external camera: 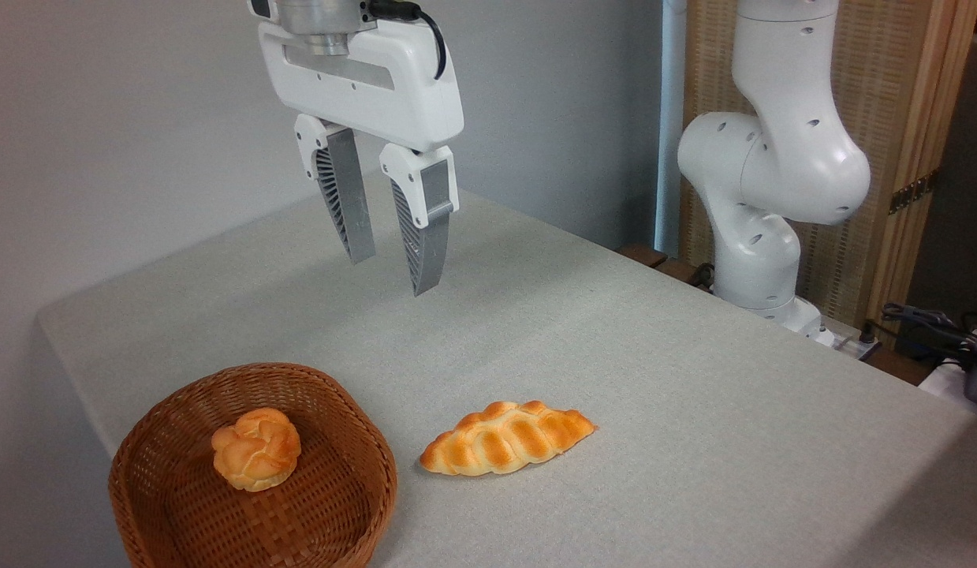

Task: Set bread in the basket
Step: 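Lower the open gripper down onto the braided bread roll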

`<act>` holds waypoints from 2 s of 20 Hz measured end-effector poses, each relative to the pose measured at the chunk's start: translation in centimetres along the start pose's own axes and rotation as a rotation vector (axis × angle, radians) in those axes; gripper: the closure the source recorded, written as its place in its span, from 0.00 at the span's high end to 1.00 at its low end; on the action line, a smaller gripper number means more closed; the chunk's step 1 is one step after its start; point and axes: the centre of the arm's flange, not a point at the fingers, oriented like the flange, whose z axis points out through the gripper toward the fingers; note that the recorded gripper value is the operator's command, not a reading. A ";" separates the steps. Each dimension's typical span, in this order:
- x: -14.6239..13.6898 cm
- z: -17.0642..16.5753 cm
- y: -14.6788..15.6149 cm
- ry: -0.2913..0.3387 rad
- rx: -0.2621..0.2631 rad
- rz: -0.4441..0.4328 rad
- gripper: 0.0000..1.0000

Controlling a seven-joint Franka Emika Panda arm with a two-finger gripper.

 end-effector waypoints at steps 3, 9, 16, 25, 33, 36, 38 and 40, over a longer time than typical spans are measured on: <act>-0.2 0.0 -0.3 0.000 0.000 -0.007 1.00; -0.3 0.2 -0.5 -0.004 -0.002 0.005 1.00; -3.4 4.0 -2.9 -0.080 -0.026 0.152 1.00; -5.3 14.6 -1.1 -0.177 -0.053 0.315 1.00; -6.2 21.6 0.2 -0.199 -0.091 0.353 1.00; -5.7 23.0 0.1 -0.204 -0.099 0.360 0.97; -5.5 23.5 0.1 -0.204 -0.109 0.360 0.70; -5.5 23.7 0.1 -0.203 -0.114 0.358 0.35</act>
